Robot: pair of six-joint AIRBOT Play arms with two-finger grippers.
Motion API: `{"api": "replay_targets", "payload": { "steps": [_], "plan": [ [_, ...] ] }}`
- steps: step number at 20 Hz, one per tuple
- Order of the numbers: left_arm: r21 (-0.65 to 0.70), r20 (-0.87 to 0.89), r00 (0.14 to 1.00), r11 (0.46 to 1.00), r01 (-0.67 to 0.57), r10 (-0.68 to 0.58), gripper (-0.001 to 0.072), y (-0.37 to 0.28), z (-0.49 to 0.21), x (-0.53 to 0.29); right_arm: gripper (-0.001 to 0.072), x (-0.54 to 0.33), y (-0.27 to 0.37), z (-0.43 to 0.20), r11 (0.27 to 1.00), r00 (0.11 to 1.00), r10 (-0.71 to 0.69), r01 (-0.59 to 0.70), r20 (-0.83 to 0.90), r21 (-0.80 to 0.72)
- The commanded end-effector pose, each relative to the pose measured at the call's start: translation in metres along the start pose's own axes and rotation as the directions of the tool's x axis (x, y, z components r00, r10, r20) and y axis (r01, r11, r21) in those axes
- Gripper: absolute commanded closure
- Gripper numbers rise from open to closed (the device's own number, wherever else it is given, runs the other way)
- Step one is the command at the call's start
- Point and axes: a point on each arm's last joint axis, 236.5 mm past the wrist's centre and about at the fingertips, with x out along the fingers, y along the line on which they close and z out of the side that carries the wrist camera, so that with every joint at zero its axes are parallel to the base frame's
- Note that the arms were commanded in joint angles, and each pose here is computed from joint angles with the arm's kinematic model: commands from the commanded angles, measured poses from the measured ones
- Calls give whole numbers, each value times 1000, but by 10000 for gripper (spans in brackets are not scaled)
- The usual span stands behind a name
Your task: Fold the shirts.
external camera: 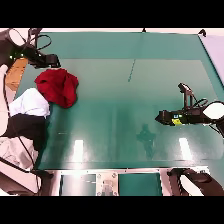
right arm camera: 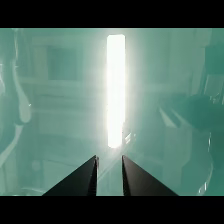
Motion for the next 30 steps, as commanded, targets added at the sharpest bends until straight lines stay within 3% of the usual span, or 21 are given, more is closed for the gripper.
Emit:
{"api": "replay_targets", "payload": {
  "steps": [1, 4, 6, 7, 8, 9, 12, 14, 17, 22, 26, 27, 28, 29, 30],
  "plan": [
    [13, -54, 998, 1000, -23, 24, 34, 5, -18, 21, 528, 0, 3, 0, 1000, 1000, 13, -13, 1, 6],
    [17, -281, 953, 993, -115, 115, 34, 27, -86, 74, 528, 0, 4, 2, 1000, 1000, 17, -17, 8, 7],
    [-12, -341, 934, 993, -115, 104, 36, 28, -107, 95, 528, 0, 4, 2, 1000, 1000, 17, -17, 8, 7],
    [-24, -339, 937, 995, -95, 81, 76, 21, -107, 100, 528, 0, 4, 2, 1000, 1000, 17, -17, 9, 7],
    [-35, -319, 946, 997, -71, 56, 403, 13, -101, 101, 528, 0, 4, 2, 1000, 1000, 17, -17, 9, 7],
    [-24, -301, 953, 999, -36, 27, 674, 0, -92, 98, 529, 0, 4, 2, 1000, 1000, 17, -17, 10, 8],
    [22, -277, 961, 999, 24, -17, 681, -39, -64, 72, 592, 0, 4, 3, 1000, 1000, 16, -17, 13, 8],
    [81, -254, 966, 994, 68, -45, 682, -81, -43, 42, 592, -2, 5, 5, 1000, 1000, 17, -17, 18, 6],
    [168, -169, 962, 955, 243, -215, 682, -195, -29, -8, 592, -16, 2, 24, 1000, 997, 14, -16, 71, 25],
    [369, -286, 878, 802, 470, -383, 681, -378, -113, -48, 593, -46, -5, 48, 998, 992, 2, -10, 129, 58],
    [395, -341, 844, 752, 527, -413, 680, -451, -187, -23, 592, -48, -5, 45, 998, 994, 2, -9, 113, 62],
    [374, -338, 843, 762, 528, -418, 677, -456, -195, -17, 587, -48, -6, 44, 998, 994, 1, -8, 110, 62],
    [358, -340, 843, 772, 526, -416, 385, -457, -198, -15, 556, -48, -5, 44, 998, 994, 2, -9, 110, 62],
    [340, -348, 844, 784, 520, -409, -2, -453, -198, -16, 491, -48, -5, 44, 998, 994, 2, -9, 107, 62],
    [313, -366, 843, 802, 510, -394, -13, -442, -195, -21, 448, -48, -7, 41, 998, 995, 1, -7, 97, 67]
  ]
}}
